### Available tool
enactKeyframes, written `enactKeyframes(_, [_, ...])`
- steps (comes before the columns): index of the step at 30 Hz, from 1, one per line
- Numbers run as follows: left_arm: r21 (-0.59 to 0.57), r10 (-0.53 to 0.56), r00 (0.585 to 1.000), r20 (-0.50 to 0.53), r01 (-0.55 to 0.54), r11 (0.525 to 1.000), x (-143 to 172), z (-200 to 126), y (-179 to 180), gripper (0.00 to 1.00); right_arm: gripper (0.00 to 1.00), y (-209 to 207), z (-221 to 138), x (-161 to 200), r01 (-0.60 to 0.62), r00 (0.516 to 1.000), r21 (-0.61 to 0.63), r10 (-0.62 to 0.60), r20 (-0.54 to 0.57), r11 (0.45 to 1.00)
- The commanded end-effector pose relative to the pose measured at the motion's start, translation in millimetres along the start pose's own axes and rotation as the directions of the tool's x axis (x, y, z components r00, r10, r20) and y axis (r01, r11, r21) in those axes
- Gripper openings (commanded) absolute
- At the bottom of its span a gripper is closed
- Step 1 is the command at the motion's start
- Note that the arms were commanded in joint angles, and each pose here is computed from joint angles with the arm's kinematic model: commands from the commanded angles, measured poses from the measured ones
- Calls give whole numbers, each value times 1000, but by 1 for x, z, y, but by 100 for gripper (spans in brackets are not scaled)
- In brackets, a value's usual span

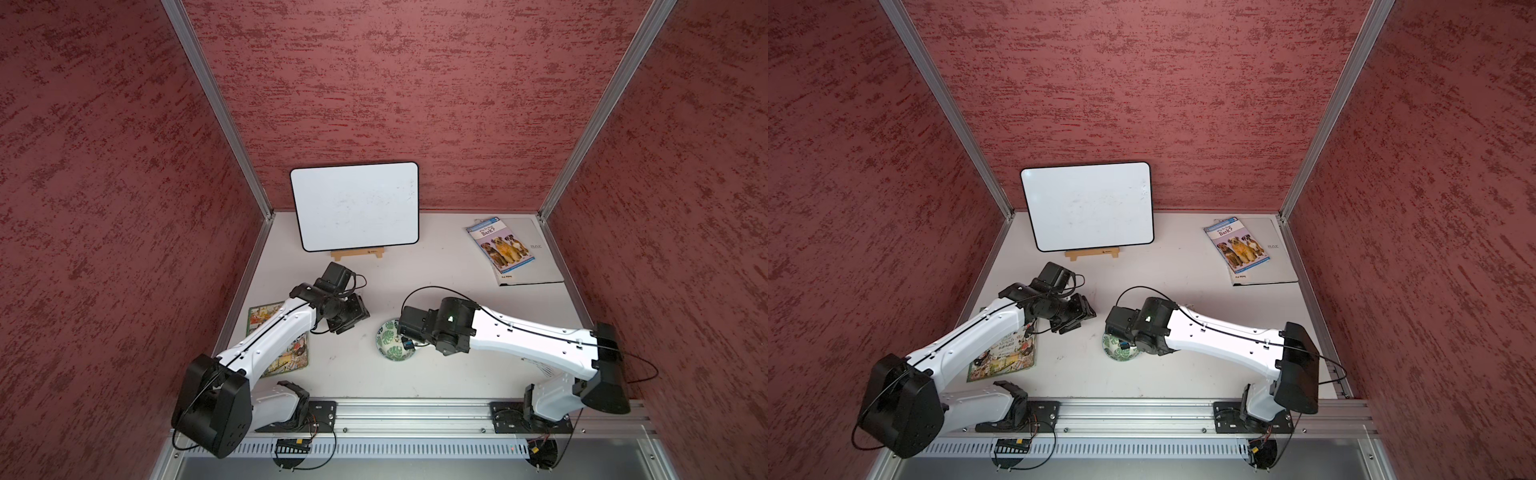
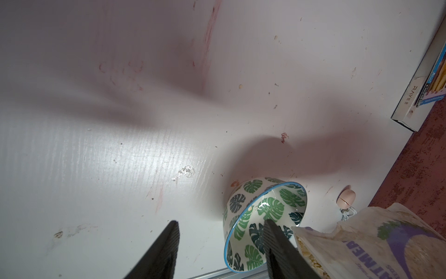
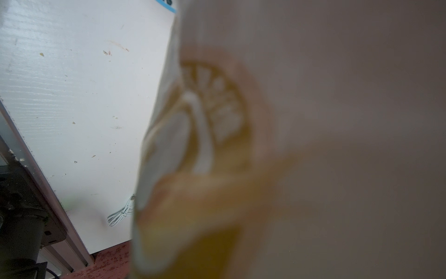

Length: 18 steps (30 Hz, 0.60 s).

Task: Pour the oats into the breakfast bowl
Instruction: Pour the oats into the bowl.

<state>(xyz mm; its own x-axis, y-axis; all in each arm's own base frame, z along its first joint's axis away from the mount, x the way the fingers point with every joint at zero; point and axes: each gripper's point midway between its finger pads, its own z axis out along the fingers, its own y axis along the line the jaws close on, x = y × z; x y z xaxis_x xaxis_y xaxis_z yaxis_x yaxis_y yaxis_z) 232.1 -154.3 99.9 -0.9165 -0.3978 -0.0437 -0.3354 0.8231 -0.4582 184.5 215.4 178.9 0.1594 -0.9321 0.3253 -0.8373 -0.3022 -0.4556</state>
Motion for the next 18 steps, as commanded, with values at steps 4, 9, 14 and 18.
enactKeyframes(4, [14,16,1000,-1,-16,1000,-3,4,1,58,27,-27,-9,13,12,998,175,-1,-62,985])
enactKeyframes(9, [21,18,1000,-3,-18,1000,-4,4,0,57,27,-31,-11,17,28,997,232,-10,-79,972])
enactKeyframes(14, [28,16,1000,-9,-16,999,-6,6,-2,57,27,-35,-11,17,50,996,310,-24,-86,949])
enactKeyframes(18, [30,16,1000,-16,-15,999,-7,9,-2,57,27,-39,-16,12,59,996,349,-33,-81,935])
